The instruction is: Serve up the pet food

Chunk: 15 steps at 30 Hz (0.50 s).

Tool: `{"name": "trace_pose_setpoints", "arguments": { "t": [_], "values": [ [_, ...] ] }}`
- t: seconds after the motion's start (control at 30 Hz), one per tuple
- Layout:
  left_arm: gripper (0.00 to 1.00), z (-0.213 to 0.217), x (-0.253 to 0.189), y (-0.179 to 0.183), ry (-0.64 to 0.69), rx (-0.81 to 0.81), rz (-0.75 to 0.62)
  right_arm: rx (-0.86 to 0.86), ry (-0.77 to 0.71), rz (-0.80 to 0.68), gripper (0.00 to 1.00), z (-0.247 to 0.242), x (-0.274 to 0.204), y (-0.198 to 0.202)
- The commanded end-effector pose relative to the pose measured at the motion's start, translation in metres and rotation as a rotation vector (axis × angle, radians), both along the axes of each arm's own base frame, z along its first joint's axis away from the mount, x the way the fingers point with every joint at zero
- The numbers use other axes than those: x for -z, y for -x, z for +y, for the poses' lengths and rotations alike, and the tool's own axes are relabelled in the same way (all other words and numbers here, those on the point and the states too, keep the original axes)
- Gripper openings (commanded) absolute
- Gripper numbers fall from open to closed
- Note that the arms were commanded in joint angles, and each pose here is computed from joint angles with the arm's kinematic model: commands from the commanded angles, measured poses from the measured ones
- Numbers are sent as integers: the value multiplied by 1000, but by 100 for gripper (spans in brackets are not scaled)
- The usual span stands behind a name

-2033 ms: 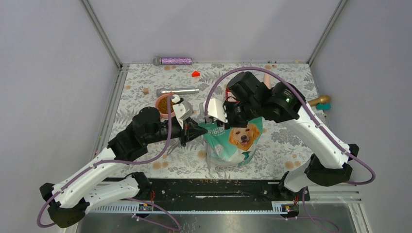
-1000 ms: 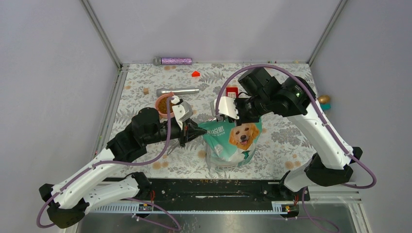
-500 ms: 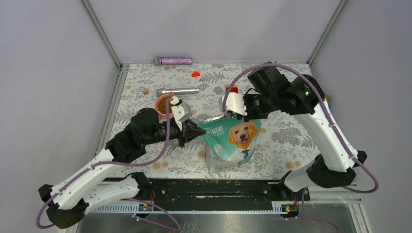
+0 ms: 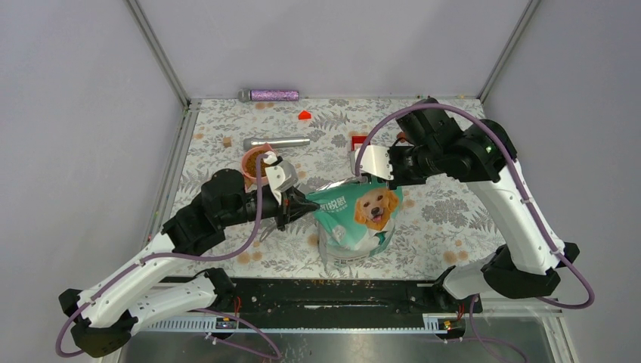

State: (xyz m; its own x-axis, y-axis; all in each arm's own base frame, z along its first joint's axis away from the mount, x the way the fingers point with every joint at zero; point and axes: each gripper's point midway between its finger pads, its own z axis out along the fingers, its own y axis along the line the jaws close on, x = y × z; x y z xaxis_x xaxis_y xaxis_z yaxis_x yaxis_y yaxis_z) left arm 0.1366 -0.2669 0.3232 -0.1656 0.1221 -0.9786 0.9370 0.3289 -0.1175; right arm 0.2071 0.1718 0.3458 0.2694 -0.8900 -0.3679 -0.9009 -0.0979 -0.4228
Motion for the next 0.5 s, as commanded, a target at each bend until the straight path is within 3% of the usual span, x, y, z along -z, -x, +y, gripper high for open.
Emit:
{"name": "trace_pose_setpoints", "arguments": {
  "t": [0.0,0.2,0.27,0.3,0.37,0.4,0.47],
  "values": [
    [0,4,-52,7,143,29,-135,27,105,14,0,-29,11,7],
    [0,3,-51,6,144,28,-140,31,106,25,0,-31,14,4],
    [0,5,-56,6,155,18,-146,53,78,-7,29,-29,8,-1],
    [5,6,-57,7,156,15,-144,64,66,-27,44,-29,4,-3],
    [30,8,-63,8,166,12,-144,91,38,-54,89,-29,-4,-6],
    [42,9,-66,9,172,12,-143,99,22,-61,98,-29,-7,-6],
    [61,11,-72,11,185,13,-143,105,-17,-70,99,-27,-15,-4]
  ]
}}
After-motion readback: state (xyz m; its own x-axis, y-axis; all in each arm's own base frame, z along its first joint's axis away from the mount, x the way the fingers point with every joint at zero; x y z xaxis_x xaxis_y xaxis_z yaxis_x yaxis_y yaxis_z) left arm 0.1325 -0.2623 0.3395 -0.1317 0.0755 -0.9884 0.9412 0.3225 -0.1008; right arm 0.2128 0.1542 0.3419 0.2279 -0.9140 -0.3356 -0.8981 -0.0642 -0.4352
